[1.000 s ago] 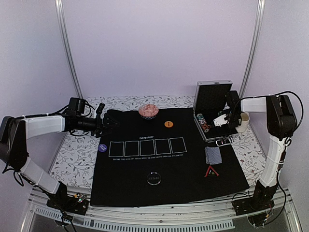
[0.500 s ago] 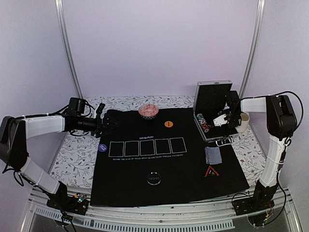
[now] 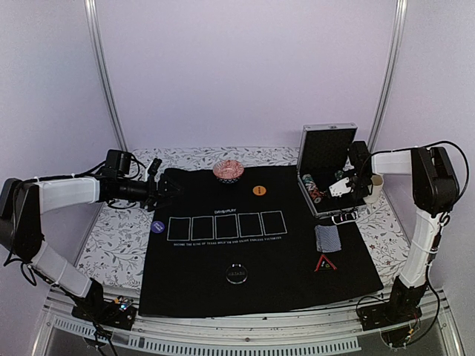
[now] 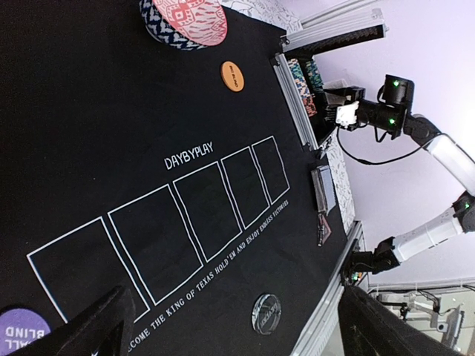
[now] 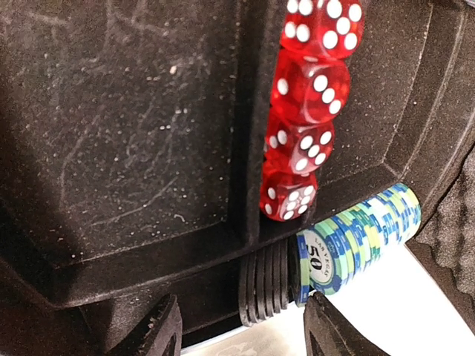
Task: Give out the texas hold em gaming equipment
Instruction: Pick up the pile of poker chips from the chip case.
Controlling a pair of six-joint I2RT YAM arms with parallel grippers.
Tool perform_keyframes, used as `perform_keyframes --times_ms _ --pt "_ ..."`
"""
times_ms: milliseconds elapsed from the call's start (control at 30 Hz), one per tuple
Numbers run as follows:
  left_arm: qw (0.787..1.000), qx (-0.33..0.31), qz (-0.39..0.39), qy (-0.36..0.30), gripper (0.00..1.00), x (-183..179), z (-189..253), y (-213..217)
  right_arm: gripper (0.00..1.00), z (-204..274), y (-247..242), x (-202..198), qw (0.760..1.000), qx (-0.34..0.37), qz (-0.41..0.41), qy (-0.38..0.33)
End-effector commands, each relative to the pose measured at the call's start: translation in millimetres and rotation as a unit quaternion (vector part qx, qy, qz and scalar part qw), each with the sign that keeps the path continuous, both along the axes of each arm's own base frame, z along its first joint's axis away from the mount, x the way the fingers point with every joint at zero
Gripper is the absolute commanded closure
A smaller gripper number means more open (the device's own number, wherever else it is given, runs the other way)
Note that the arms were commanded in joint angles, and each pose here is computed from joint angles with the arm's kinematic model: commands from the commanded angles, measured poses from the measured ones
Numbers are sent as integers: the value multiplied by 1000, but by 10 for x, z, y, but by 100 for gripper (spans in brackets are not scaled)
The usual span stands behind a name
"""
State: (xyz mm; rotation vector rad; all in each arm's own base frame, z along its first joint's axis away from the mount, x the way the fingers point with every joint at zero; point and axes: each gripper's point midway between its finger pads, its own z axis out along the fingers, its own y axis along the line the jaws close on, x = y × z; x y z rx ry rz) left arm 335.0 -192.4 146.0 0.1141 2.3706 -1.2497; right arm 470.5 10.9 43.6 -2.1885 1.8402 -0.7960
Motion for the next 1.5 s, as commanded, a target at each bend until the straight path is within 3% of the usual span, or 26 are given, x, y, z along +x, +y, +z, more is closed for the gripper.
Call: perform_keyframes --times_ms 0,700,1133,1300,1467 --pt "1000 -3 -3 -12 2 47 71 6 43 65 -28 -101 1000 -6 1 5" --pt "1000 -3 -3 -11 2 44 74 2 37 124 29 -25 1000 6 4 -7" --pt "1000 -3 -4 -9 2 44 57 2 45 -132 12 49 1000 -3 -5 25" --pt "1000 -2 -3 -9 2 47 56 6 52 -203 1 52 999 -4 -9 31" --pt "1000 -2 -3 -10 2 50 57 8 69 -255 -33 51 999 -14 -15 29"
